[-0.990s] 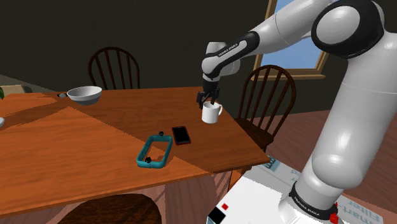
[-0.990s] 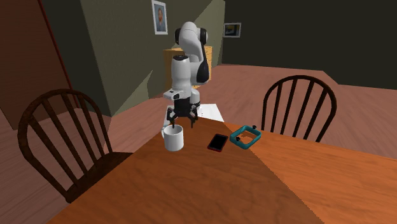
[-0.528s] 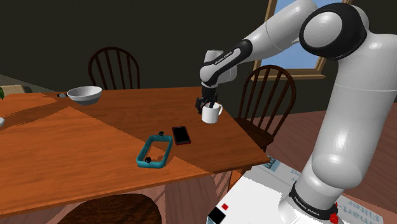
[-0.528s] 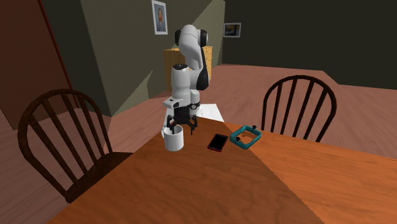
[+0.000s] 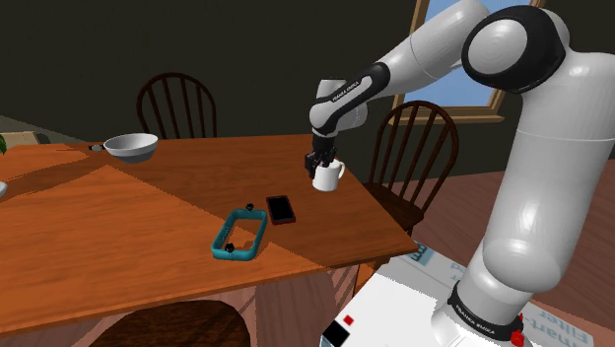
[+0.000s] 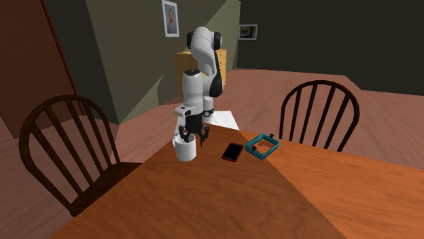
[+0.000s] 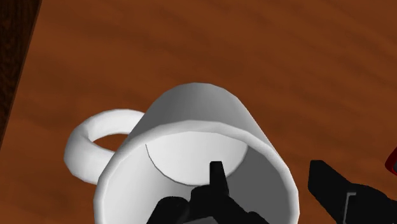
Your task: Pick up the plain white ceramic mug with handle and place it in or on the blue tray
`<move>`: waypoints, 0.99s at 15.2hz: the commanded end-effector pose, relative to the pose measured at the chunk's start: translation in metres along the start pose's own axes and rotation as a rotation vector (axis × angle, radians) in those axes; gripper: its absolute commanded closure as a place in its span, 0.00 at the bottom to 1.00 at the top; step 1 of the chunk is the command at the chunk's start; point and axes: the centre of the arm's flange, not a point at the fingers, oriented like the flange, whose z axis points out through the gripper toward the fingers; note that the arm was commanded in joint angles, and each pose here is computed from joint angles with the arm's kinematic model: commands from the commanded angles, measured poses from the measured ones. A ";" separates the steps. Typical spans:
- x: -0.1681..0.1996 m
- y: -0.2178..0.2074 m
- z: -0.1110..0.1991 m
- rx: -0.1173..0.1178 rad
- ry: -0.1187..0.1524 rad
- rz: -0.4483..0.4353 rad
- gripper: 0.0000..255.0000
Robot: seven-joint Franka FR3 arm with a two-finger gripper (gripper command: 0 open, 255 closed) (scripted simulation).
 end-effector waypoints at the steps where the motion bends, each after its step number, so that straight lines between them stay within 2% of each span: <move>1: 0.000 0.000 0.000 0.000 0.000 0.000 1.00; 9: 0.000 0.000 0.000 0.000 0.000 0.000 1.00; 15: 0.003 0.000 -0.032 0.000 0.000 0.000 1.00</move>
